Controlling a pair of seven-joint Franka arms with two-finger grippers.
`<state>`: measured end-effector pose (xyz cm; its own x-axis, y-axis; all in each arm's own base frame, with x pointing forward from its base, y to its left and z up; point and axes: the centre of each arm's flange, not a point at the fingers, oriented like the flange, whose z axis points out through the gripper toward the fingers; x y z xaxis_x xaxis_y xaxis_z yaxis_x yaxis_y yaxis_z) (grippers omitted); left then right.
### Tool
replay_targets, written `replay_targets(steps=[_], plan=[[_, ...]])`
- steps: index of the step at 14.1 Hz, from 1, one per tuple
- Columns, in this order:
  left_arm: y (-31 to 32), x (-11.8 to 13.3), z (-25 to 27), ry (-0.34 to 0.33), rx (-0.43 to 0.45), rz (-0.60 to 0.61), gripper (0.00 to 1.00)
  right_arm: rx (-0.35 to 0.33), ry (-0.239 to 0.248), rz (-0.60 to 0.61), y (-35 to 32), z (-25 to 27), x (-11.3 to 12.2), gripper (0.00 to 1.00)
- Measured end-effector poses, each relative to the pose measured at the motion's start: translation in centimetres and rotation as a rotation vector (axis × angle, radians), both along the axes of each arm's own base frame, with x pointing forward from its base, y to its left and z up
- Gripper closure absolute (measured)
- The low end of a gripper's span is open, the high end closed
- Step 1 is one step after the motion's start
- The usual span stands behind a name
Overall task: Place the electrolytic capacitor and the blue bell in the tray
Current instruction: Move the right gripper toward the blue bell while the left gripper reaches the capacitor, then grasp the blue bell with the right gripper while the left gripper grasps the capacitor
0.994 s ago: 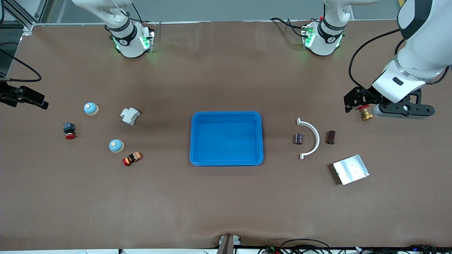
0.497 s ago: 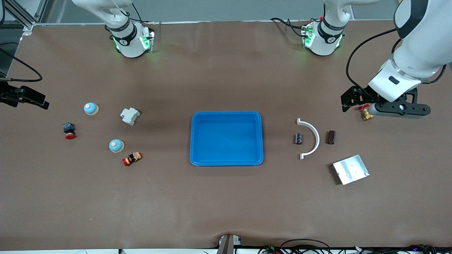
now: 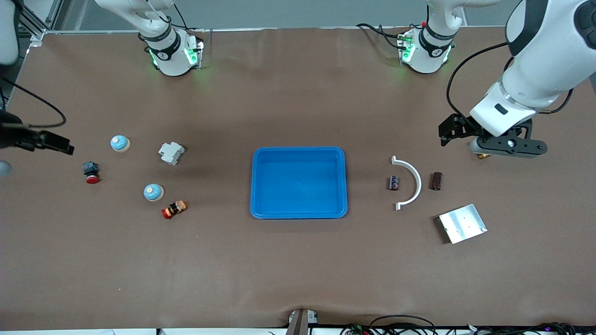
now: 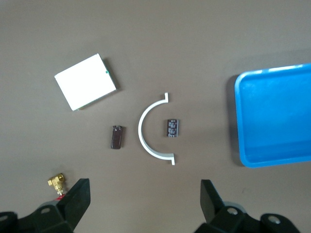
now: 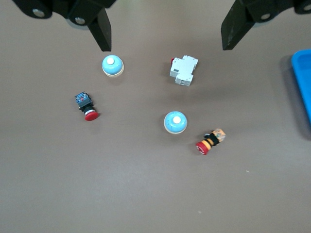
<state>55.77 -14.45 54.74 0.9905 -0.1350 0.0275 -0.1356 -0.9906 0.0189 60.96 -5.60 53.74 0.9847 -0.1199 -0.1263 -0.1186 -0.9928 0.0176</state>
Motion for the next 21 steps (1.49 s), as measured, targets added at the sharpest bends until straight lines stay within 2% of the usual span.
replay_targets(steps=[3, 5, 13, 15, 19, 21], plan=[[-0.1, -0.5, -2.5, 0.047, 0.007, 0.000, 0.00, -0.007, -0.010, -0.011, -1.2, -7.2, 2.4, 0.00], [0.0, -0.7, -4.6, 0.060, 0.010, 0.002, 0.00, -0.008, -0.015, 0.002, -0.6, -11.3, 2.8, 0.00], [0.7, -3.5, -17.1, 0.076, 0.013, 0.014, 0.00, -0.013, 0.018, 0.144, 8.2, -25.1, 2.4, 0.00], [0.8, -4.0, -19.7, 0.050, 0.003, 0.062, 0.00, -0.018, 0.027, 0.148, 8.1, -28.2, 2.6, 0.00], [-0.6, -4.3, -25.1, 0.024, -0.024, 0.126, 0.00, -0.025, -0.024, 0.159, 6.6, -32.1, 2.0, 0.00], [-2.3, -4.3, -27.9, 0.011, -0.043, 0.132, 0.00, -0.026, -0.023, 0.157, 5.6, -33.3, 1.0, 0.00]])
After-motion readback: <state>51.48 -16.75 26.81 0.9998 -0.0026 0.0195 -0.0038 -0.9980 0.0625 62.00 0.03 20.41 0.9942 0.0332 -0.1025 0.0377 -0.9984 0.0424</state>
